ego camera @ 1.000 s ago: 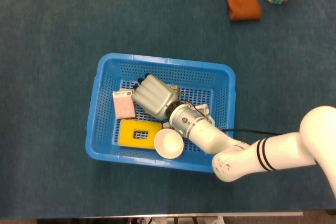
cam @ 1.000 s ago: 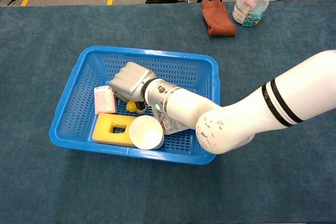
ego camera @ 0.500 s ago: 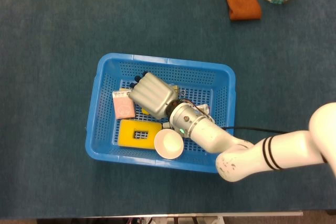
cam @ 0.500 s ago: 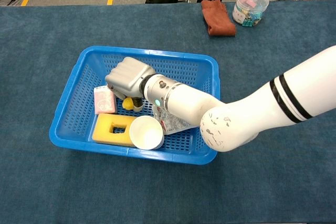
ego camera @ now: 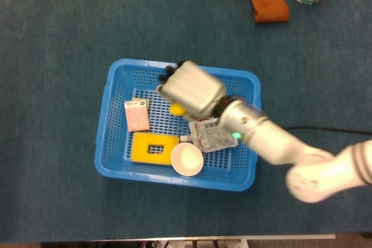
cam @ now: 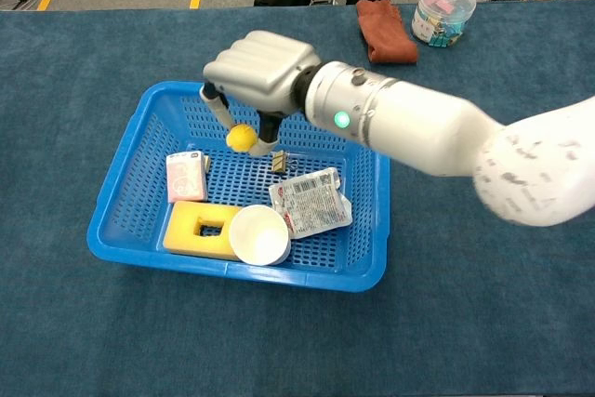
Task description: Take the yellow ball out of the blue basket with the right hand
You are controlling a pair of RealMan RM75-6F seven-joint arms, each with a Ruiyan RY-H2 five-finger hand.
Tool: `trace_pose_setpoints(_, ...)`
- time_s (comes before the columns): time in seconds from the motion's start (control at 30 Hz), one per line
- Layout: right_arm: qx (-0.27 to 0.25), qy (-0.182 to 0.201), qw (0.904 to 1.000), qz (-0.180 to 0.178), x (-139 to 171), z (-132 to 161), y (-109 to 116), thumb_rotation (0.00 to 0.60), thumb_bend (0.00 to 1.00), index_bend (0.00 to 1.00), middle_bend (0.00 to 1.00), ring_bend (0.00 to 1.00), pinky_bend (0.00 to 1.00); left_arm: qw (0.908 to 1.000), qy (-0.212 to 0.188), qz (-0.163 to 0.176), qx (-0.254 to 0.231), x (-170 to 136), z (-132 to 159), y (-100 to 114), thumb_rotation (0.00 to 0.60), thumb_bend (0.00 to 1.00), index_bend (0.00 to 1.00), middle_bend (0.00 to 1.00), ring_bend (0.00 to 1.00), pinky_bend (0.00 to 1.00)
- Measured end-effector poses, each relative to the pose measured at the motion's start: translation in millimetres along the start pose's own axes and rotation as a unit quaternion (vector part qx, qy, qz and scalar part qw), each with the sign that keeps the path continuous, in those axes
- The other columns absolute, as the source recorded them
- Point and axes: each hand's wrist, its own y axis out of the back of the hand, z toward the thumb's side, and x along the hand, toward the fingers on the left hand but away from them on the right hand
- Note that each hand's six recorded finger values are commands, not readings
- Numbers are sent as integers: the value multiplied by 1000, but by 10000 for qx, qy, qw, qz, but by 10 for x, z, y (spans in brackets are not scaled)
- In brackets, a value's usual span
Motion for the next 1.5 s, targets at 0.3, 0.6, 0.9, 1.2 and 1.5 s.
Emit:
trace_pose_setpoints(0.3, -146, -959, 9951, -182, 776, -827, 113, 600, 173, 586, 395, 288, 383, 9999, -108, -29, -8, 52, 24, -6, 600, 255, 291, 301, 209, 250)
trace_pose_setpoints(0.6, -276, -2024, 9787, 214, 1445, -1581, -283, 600, 173, 586, 396, 288, 383, 9997, -232, -88, -2, 102, 110, -54, 600, 255, 291, 301, 209, 250)
trace_pose_setpoints(0.9, -211, -2493, 9656, 704, 1588, -1989, -926, 600, 172, 586, 396, 288, 385, 9995, -263, -158, 30, 57, 181, -96, 600, 255, 291, 301, 209, 250)
trace_pose_setpoints(1.2, -340, -2516, 9628, 928, 1547, -1999, -1462, 600, 173, 184, 239, 171, 275, 9996, -226, -164, 76, 10, 203, -95, 600, 255, 291, 301, 209, 250)
trace_pose_setpoints(1.5, -506, -2528, 9639, 672, 1669, -1941, -1265, 600, 174, 17, 169, 116, 238, 9996, -212, -148, 93, -1, 183, -82, 600, 255, 291, 301, 209, 250)
